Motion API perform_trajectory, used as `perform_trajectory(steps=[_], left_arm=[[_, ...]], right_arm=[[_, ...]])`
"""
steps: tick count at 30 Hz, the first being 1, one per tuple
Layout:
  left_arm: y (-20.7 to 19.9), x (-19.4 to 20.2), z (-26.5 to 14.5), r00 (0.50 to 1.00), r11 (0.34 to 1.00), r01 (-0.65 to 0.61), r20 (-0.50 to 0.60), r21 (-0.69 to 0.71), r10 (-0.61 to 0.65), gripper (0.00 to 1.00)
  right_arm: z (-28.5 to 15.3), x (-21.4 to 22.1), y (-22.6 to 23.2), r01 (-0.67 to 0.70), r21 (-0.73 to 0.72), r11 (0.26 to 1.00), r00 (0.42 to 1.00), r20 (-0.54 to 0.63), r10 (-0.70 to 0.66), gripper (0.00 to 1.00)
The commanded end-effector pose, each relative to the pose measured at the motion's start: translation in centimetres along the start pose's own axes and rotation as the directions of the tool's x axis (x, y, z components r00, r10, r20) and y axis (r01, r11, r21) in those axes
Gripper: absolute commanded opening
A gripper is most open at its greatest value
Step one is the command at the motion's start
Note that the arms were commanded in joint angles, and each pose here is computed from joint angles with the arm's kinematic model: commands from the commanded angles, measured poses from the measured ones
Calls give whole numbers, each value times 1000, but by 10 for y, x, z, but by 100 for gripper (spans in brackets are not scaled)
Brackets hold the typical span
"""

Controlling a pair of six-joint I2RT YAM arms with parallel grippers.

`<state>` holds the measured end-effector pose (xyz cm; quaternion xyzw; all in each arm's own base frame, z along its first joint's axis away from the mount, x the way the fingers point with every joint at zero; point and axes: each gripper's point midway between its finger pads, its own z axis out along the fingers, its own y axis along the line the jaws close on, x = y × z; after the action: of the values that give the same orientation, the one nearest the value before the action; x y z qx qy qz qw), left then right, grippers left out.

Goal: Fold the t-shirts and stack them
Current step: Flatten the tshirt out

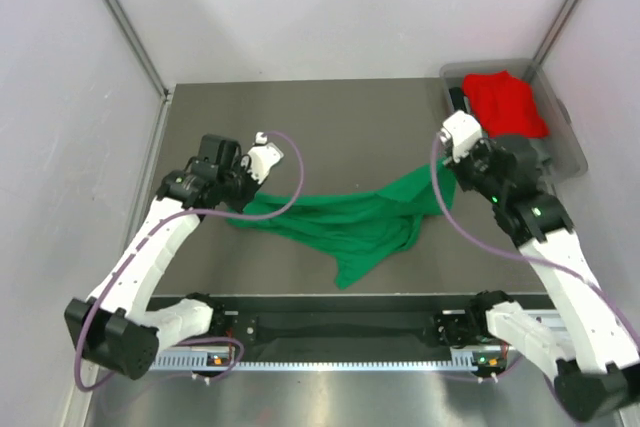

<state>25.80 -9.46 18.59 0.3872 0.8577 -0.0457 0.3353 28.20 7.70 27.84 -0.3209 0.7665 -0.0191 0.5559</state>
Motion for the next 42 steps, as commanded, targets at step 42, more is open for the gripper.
perform_trajectory(steps=[42], left_arm=[[-5, 26, 193, 904, 938, 280, -385, 203, -186, 27]], right_arm=[[44, 96, 2, -131, 35, 991, 958, -251, 136, 0]])
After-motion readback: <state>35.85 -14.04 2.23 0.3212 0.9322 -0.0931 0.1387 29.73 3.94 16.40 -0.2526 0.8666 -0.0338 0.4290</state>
